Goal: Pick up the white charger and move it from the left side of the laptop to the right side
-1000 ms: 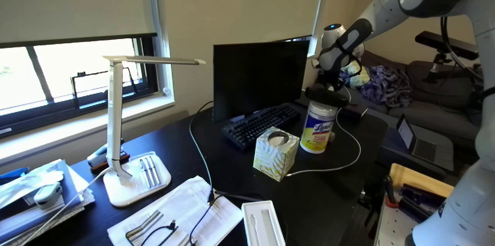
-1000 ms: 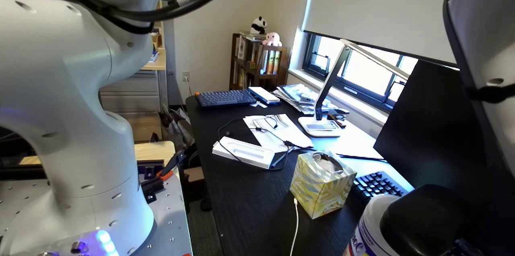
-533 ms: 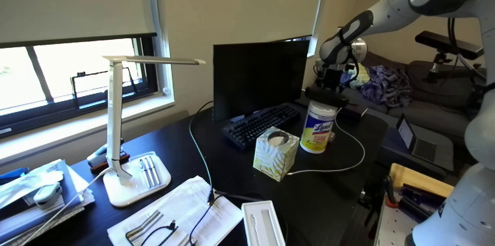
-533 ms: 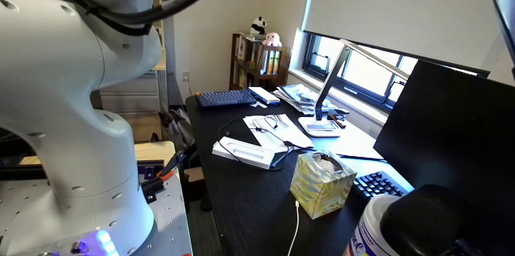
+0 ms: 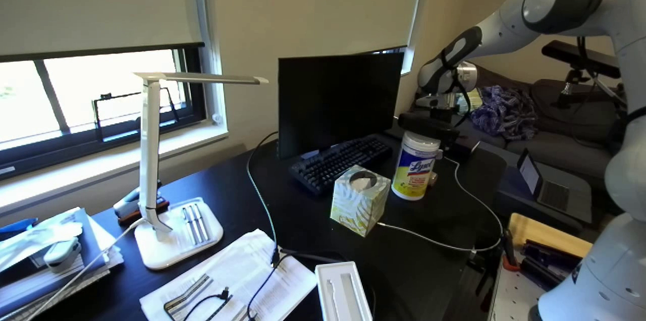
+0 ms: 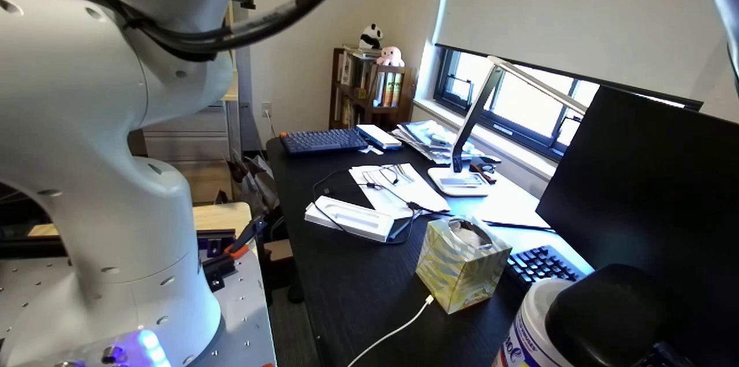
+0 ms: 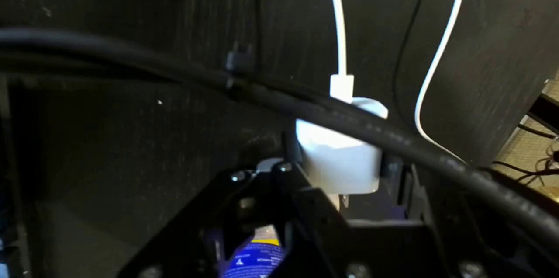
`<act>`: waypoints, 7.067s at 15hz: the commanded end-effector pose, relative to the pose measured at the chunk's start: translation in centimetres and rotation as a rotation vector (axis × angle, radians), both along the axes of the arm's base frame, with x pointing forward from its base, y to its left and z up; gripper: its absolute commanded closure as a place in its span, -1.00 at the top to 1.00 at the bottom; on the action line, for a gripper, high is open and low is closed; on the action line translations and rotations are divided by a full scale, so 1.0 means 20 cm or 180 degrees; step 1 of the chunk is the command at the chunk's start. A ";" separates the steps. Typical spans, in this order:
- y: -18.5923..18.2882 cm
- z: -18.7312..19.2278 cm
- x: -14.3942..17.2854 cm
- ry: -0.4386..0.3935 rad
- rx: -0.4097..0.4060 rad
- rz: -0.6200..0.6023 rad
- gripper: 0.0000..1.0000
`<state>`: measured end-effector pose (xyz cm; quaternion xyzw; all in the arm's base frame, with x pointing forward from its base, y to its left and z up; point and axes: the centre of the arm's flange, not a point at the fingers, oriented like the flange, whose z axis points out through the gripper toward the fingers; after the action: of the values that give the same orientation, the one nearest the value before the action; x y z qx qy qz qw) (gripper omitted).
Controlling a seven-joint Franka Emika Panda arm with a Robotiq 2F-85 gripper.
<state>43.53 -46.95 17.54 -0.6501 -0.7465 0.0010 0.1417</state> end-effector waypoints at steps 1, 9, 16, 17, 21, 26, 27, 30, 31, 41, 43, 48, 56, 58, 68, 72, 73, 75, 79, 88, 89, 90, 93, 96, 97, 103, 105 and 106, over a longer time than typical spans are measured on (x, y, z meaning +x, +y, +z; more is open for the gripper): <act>-0.06 -0.08 0.03 0.0167 -0.0131 0.0207 -0.57; -0.17 -0.19 0.06 0.0038 -0.0767 0.0415 -0.57; -0.17 -0.31 0.07 -0.0296 -0.0614 0.0320 -0.57; -0.17 -0.30 0.09 -0.0370 -0.0575 0.0211 -0.57; -0.17 -0.30 0.09 -0.0656 -0.0473 -0.0130 -0.57; -0.18 -0.29 0.08 -0.0619 -0.0484 -0.0097 0.56; -0.18 -0.29 0.08 -0.0576 -0.0424 -0.0111 0.71; -0.18 -0.25 0.07 -0.0453 -0.0258 -0.0132 0.98; -0.18 -0.23 0.07 -0.0429 -0.0224 -0.0144 1.00; -0.26 0.20 0.13 -0.0524 -0.0147 -0.0207 1.00; -0.25 0.40 0.12 -0.0644 -0.0139 -0.0199 1.00; -0.16 0.94 0.13 -0.0703 -0.0196 0.0038 1.00; 0.26 1.46 0.30 -0.0813 -0.0222 0.0912 1.00; 0.45 1.47 0.38 -0.0811 -0.0216 0.1307 1.00; 1.23 1.33 0.74 -0.0665 -0.0127 0.2250 1.00; 1.20 1.34 0.74 -0.0666 -0.0145 0.2221 1.00; 1.20 1.34 0.74 -0.0666 -0.0145 0.2222 1.00; 1.30 1.36 0.66 -0.0752 -0.0277 0.1810 1.00; 1.52 1.33 0.40 -0.1223 -0.0609 0.1324 1.00; 1.84 1.29 0.22 -0.1148 -0.0787 0.1705 1.00; 1.88 1.27 0.18 -0.1153 -0.0790 0.1723 1.00; 1.89 1.27 0.15 -0.1156 -0.0798 0.1728 1.00; 1.88 1.28 0.13 -0.1162 -0.0807 0.1705 1.00; 1.97 1.23 0.01 -0.1104 -0.0611 0.1025 1.00; 2.01 1.18 -0.04 -0.1046 -0.0560 0.0840 1.00; 2.23 0.87 -0.28 -0.1053 -0.0423 -0.0132 1.00; 2.25 0.76 -0.36 -0.1166 -0.0465 -0.0416 1.00; 2.25 0.71 -0.40 -0.1261 -0.0498 -0.0540 1.00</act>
<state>38.60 -2.75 34.37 -0.6687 -0.7414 -0.0498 -0.0248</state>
